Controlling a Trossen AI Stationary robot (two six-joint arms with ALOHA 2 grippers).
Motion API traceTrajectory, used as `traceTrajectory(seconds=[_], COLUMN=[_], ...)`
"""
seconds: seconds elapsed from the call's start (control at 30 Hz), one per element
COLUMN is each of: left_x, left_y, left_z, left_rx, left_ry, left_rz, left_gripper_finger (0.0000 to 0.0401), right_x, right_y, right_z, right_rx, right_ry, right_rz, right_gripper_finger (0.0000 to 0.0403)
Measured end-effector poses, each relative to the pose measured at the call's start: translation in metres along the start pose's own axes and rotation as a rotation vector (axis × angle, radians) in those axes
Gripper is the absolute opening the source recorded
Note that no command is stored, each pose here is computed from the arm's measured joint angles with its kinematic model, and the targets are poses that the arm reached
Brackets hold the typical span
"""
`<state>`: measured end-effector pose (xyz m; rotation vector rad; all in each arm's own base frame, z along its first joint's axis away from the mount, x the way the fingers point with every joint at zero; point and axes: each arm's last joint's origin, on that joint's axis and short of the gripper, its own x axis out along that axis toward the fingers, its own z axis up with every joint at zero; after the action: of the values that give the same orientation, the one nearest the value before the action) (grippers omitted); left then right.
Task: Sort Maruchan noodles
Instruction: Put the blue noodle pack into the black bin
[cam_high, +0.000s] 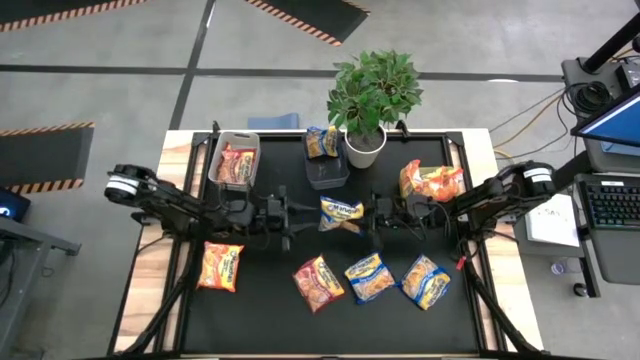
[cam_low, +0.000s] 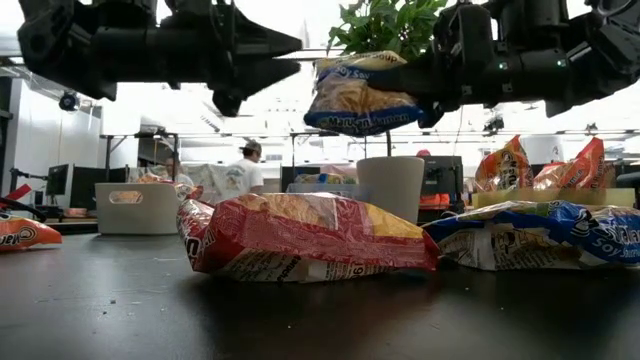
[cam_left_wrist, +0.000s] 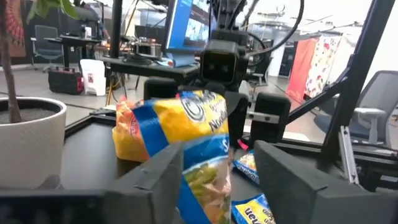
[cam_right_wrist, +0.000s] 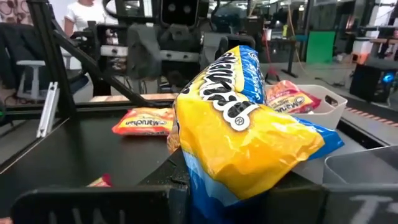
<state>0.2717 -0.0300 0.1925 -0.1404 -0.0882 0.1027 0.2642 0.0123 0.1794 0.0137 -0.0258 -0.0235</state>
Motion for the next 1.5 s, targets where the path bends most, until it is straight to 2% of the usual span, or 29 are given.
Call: traceTrajectory(seconds=[0.23,0.37,0.53,0.73,0.87,1.07,1.23,1.5], left_x=[0.02,0.033,0.047,0.056,0.055,0.053,0.053,0.05], left_y=[0.0,-0.001,-0.005,-0.007,-0.007,-0.005,-0.005,-0.004], left_z=[-0.018,-0.026,-0.034,-0.035,-0.035,-0.036,-0.035,-0.023], left_rx=[0.023,0.011,0.001,0.032,0.048,0.03,0.024,0.084], left_ry=[0.052,0.064,0.052,0.046,0.048,0.051,0.049,0.065], left_rz=[0.051,0.048,0.003,-0.007,-0.007,0.004,0.003,0.007], left_gripper_finger=[0.026,0.0271,0.0267,0.0231,0.0174,0.0094,0.0087,0.0087], right_x=[0.0,0.0,0.0,-0.001,-0.001,0.0,-0.001,-0.007], right_y=[0.006,0.008,0.009,0.009,0.009,0.008,0.008,0.007], right_z=[0.0,0.0,-0.001,-0.001,-0.003,-0.003,-0.002,0.012], right_rx=[-0.074,-0.094,-0.111,-0.111,-0.11,-0.037,-0.007,0.021], right_ry=[0.001,0.003,0.011,0.014,0.031,0.038,0.033,0.019], right_rz=[0.023,0.032,0.036,0.038,0.037,0.029,0.028,0.004], right_gripper_finger=[0.0063,0.0063,0.0063,0.0063,0.0063,0.0065,0.0091,0.0167])
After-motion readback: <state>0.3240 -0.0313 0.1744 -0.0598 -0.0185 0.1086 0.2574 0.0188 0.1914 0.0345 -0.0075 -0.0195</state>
